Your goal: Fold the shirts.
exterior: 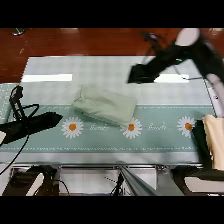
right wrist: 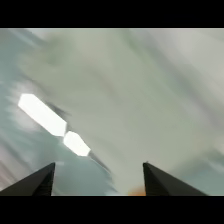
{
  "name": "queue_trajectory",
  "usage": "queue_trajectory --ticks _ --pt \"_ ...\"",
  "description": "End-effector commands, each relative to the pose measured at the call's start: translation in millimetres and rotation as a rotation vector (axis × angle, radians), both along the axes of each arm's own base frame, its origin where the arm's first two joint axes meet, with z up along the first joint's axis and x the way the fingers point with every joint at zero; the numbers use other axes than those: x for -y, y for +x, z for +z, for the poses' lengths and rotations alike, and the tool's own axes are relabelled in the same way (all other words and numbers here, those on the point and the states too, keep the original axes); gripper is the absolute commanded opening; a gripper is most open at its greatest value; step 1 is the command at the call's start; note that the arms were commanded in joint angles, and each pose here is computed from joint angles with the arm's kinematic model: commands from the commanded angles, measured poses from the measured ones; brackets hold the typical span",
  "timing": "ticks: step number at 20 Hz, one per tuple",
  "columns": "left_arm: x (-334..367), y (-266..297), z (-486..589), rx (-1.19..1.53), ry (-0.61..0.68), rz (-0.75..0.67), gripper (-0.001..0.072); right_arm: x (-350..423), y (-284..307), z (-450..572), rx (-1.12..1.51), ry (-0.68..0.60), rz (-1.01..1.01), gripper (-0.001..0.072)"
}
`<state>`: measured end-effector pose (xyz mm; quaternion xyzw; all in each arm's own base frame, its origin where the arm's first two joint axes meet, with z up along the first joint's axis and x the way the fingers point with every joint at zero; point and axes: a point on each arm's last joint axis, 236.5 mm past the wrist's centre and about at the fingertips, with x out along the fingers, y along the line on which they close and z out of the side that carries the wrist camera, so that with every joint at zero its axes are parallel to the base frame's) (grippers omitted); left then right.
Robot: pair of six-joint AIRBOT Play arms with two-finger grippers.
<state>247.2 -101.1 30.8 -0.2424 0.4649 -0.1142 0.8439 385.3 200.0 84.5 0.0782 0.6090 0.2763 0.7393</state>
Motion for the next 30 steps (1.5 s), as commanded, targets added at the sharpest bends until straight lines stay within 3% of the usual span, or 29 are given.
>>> queue_trajectory --ticks 1,3,6,7,12,19,20,21,22,23,26,30 --pt "0 1 -2 -0.005 0.000 0.002 0.0030 184 -54 -14 0.089 -0.476 -0.418 0.0628" --pt "-1 3 -5 -0.013 0.000 0.005 0.0030 184 -86 -56 0.114 -0.341 -0.624 0.0628" --pt "0 8 -7 -0.016 -0.011 0.018 0.0030 105 -100 -109 0.037 0.088 -0.743 0.0628" --pt "2 11 -5 -0.010 -0.027 0.025 0.0030 84 -101 -118 0.008 0.169 -0.734 0.0628" --pt "3 18 -4 -0.004 -0.051 0.043 0.0030 17 -87 -151 -0.160 0.317 -0.595 0.0628" --pt "5 18 -5 -0.009 -0.058 0.044 0.0030 -38 -70 -186 -0.301 0.312 -0.408 0.0597" --pt "5 18 -5 -0.009 -0.058 0.044 0.0030 -44 -64 -186 -0.305 0.318 -0.394 0.0554" --pt "4 18 -5 -0.008 -0.058 0.044 0.0030 -52 -62 -184 -0.312 0.327 -0.364 0.0361" --pt "4 18 -4 -0.008 -0.058 0.044 0.0030 -62 -62 -180 -0.300 0.334 -0.301 0.0087" --pt "4 19 -4 -0.006 -0.058 0.045 0.0030 -70 -61 -174 -0.285 0.344 -0.249 0.0029" --pt "4 19 -4 -0.006 -0.058 0.045 0.0030 -74 -40 -133 -0.191 0.326 -0.114 0.0028" --pt "4 19 -4 -0.006 -0.058 0.045 0.0030 -39 23 -34 0.061 0.140 -0.080 0.0028"
